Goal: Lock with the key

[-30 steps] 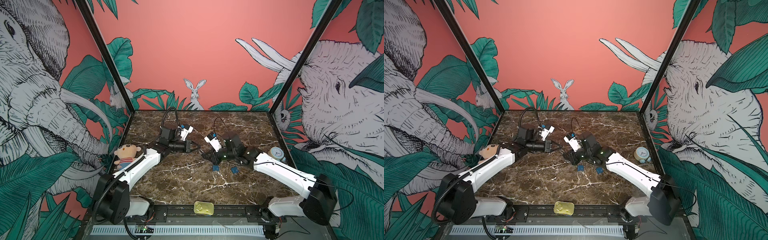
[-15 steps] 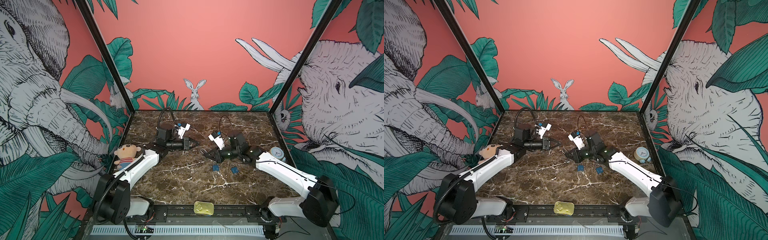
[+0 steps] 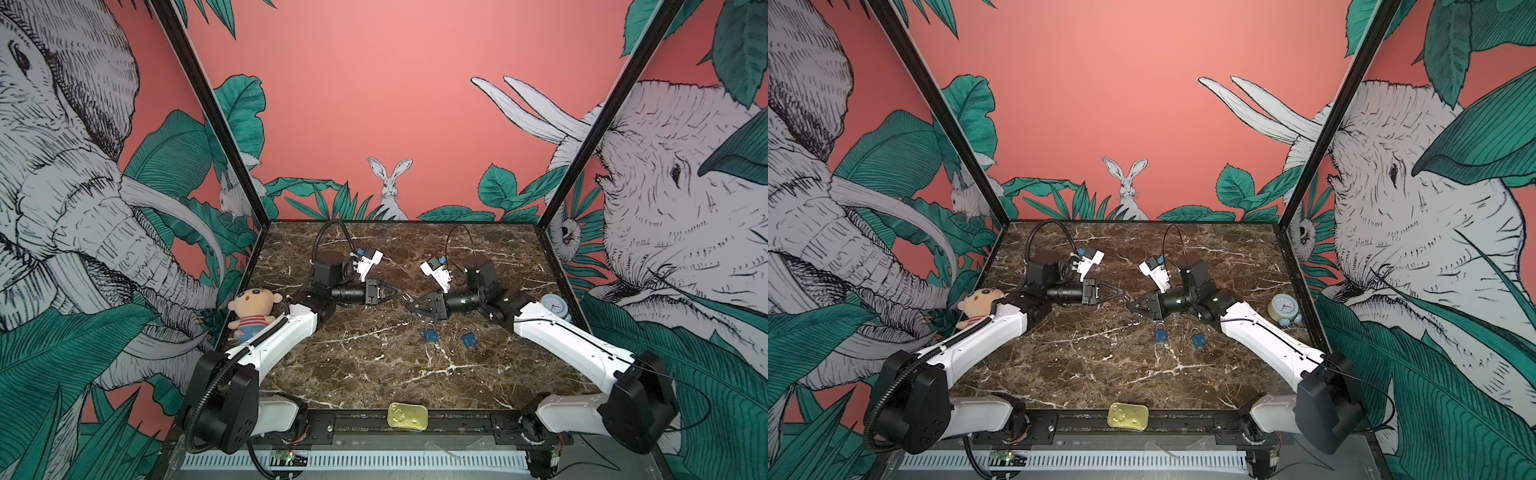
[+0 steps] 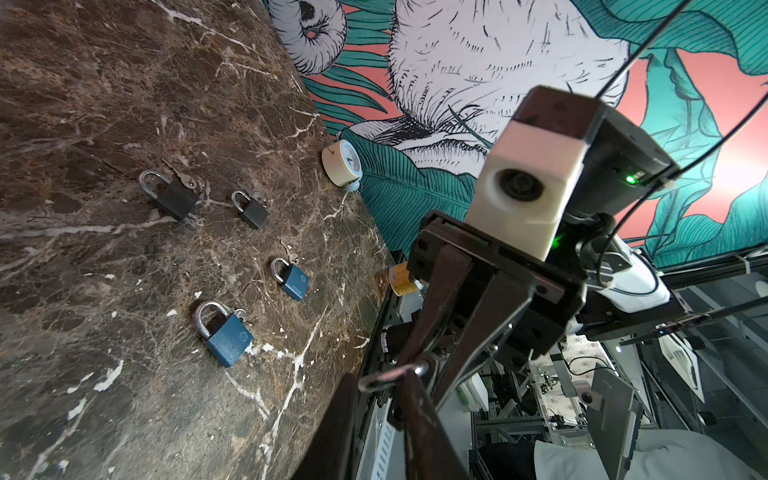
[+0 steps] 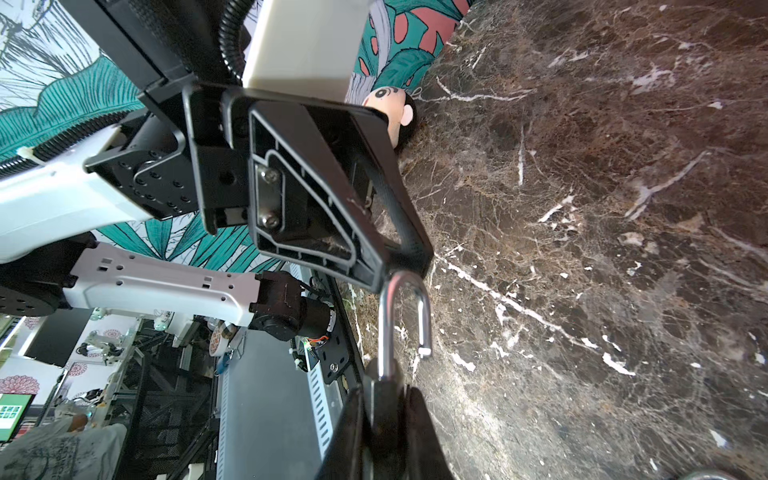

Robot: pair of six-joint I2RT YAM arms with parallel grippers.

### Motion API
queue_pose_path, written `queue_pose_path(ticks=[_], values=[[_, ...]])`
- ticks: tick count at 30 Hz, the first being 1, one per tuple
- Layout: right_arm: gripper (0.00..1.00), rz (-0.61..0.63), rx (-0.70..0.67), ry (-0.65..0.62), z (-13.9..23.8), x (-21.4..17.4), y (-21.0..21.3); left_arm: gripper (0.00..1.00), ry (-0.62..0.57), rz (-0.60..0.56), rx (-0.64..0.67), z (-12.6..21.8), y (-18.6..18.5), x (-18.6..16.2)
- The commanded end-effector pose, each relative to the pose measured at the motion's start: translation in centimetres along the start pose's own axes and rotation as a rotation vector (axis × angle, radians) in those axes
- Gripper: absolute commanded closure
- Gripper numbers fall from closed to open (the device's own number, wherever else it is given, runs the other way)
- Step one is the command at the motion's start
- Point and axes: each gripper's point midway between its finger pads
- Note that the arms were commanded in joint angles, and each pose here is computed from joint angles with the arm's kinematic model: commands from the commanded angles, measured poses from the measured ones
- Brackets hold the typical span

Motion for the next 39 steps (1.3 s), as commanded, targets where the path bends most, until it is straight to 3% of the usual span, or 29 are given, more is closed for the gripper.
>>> queue_pose_path(ticks=[1,19,27,39], values=[[1.0,0.017,0.05,-0.012,-0.1,0.5,0.7,0.77,-0.015,-0.052,-0.05,0.5,-1.7,0.3],[1.0,-0.005,0.08,-0.005,-0.5,0.6,0.8,0.62,-0.055,-0.066,-0.085,0.6,-2.5,1.6],[1.0,-0.011,0.077,-0.006,-0.7,0.7,0.6,0.61,-0.032,-0.048,-0.102,-0.4,-2.0,1.5],[1.0,-0.018,0.07,-0.008,-0.6,1.0,0.5,0.78,-0.01,-0.038,-0.082,0.0,-1.9,0.0]])
Point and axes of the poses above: each gripper's point midway between its finger pads, its own z axis back along the fingers, its own y axis along the line the jaws close on, x = y × z, and after that the axes turned 5 degrees about -z, right-handed
